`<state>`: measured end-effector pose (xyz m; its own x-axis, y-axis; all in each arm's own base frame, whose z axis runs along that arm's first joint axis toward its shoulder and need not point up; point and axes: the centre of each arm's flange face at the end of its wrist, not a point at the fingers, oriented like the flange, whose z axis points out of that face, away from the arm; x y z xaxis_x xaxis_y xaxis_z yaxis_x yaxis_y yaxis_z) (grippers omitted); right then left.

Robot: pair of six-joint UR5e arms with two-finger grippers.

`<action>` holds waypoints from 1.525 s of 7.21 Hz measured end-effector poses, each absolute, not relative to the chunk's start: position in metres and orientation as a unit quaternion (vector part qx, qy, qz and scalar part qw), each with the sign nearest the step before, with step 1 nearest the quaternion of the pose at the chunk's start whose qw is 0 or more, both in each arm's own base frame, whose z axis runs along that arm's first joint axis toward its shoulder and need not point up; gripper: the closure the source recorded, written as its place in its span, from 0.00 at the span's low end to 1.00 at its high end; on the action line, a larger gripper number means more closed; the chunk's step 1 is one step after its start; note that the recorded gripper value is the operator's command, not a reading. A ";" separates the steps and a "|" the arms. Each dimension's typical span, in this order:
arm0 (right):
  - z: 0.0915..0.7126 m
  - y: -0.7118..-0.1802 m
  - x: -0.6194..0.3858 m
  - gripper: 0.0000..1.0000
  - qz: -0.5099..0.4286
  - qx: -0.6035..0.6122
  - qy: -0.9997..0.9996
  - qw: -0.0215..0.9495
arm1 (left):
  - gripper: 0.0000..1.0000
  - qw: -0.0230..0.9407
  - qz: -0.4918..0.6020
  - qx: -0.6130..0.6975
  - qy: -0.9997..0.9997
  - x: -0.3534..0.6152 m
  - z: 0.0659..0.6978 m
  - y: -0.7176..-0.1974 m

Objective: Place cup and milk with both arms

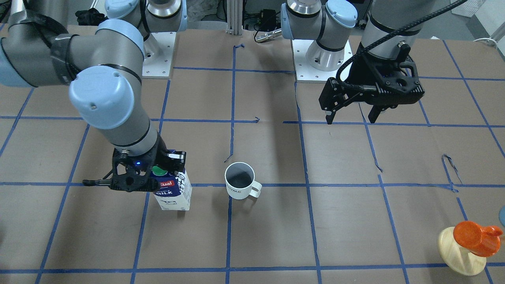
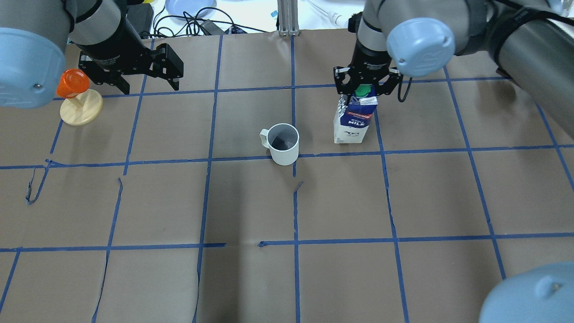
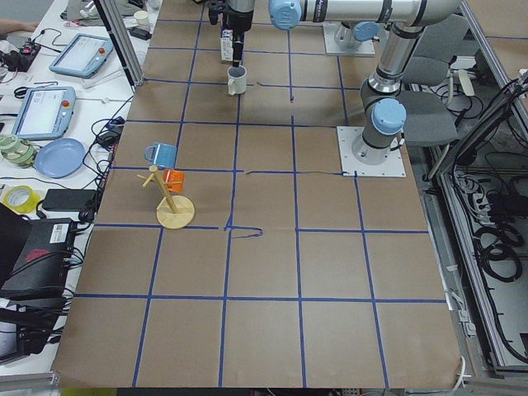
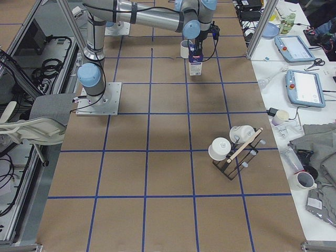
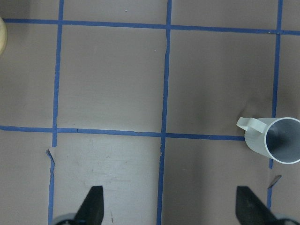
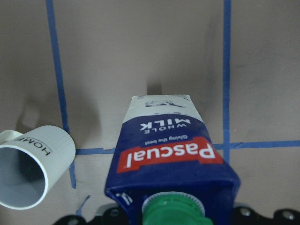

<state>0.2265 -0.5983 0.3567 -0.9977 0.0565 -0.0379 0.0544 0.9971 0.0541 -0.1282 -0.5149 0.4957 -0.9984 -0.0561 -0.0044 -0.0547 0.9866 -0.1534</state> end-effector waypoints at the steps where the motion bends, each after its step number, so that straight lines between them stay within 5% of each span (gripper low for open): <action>1: 0.352 -0.589 0.254 0.46 0.030 0.039 0.999 0.015 | 0.00 0.005 -0.077 -0.028 0.997 -0.128 0.496 -0.514; 4: 0.335 -0.575 0.294 0.46 0.040 0.040 0.998 0.007 | 0.00 0.005 -0.077 -0.028 0.997 -0.128 0.496 -0.514; 5: 0.330 -0.572 0.297 0.28 0.044 0.039 0.998 0.008 | 0.00 0.005 -0.076 -0.028 0.997 -0.128 0.496 -0.514; 6: 0.327 -0.571 0.299 0.00 0.046 0.037 0.998 0.008 | 0.00 0.005 -0.076 -0.028 0.997 -0.128 0.495 -0.514; 9: 0.338 -0.574 0.299 0.00 0.035 0.035 0.999 0.010 | 0.00 0.005 -0.076 -0.028 0.997 -0.128 0.495 -0.515; 11: 0.404 -0.569 0.294 0.00 -0.011 0.032 0.999 0.019 | 0.00 0.005 -0.076 -0.028 0.997 -0.128 0.495 -0.515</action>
<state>0.2935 -0.5693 0.4036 -0.9972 0.0641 -0.0396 0.0649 0.9977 -0.0202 -0.1281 -0.5146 0.4947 -0.9984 -0.0562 -0.0056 -0.0547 0.9870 -0.1508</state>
